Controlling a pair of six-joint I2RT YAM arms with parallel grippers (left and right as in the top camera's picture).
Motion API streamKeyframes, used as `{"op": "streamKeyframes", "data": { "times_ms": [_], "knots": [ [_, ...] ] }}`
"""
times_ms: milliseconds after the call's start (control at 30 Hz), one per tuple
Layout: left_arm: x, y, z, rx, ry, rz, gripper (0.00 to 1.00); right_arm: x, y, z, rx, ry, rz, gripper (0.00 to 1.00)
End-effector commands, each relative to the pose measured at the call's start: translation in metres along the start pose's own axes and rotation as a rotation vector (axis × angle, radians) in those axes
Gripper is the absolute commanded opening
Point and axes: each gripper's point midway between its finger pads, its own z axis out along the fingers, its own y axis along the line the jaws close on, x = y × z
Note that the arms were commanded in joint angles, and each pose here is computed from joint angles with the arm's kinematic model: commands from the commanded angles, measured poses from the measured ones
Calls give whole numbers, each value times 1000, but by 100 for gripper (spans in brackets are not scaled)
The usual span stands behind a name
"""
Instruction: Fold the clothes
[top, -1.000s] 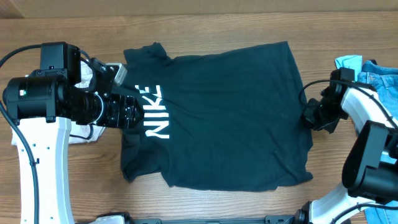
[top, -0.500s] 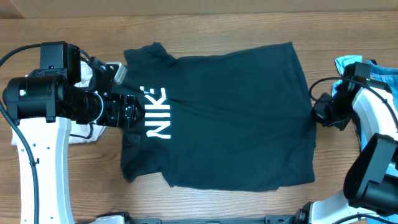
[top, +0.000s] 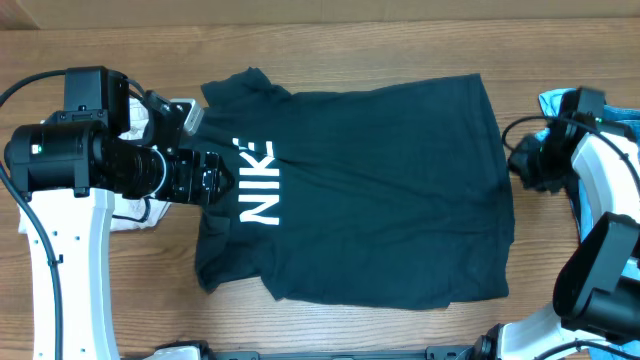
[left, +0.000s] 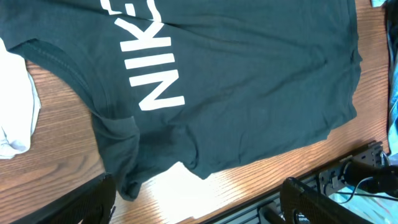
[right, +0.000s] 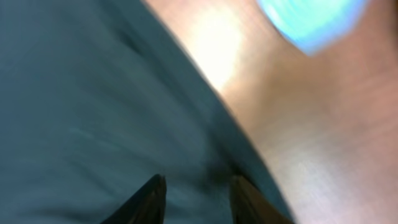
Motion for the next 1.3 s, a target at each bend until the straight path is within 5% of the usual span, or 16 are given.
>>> {"op": "streamKeyframes", "data": {
  "times_ms": [0, 400, 933, 1100, 1267],
  "knots": [
    [-2, -3, -1, 13, -18, 29, 88, -23, 52, -8, -256, -65, -138, 38],
    [-12, -1, -1, 6, -55, 46, 89, -65, 64, 54, -320, -172, -190, 39],
    [-11, -2, -1, 11, -52, 33, 89, -56, 71, 93, -294, -141, -198, 39],
    [-10, -2, -1, 11, -49, 32, 89, -52, 77, 90, -334, -121, -199, 24],
    [-10, -2, -1, 11, -49, 32, 89, -64, 75, 69, -341, -170, -191, 20]
  ]
}}
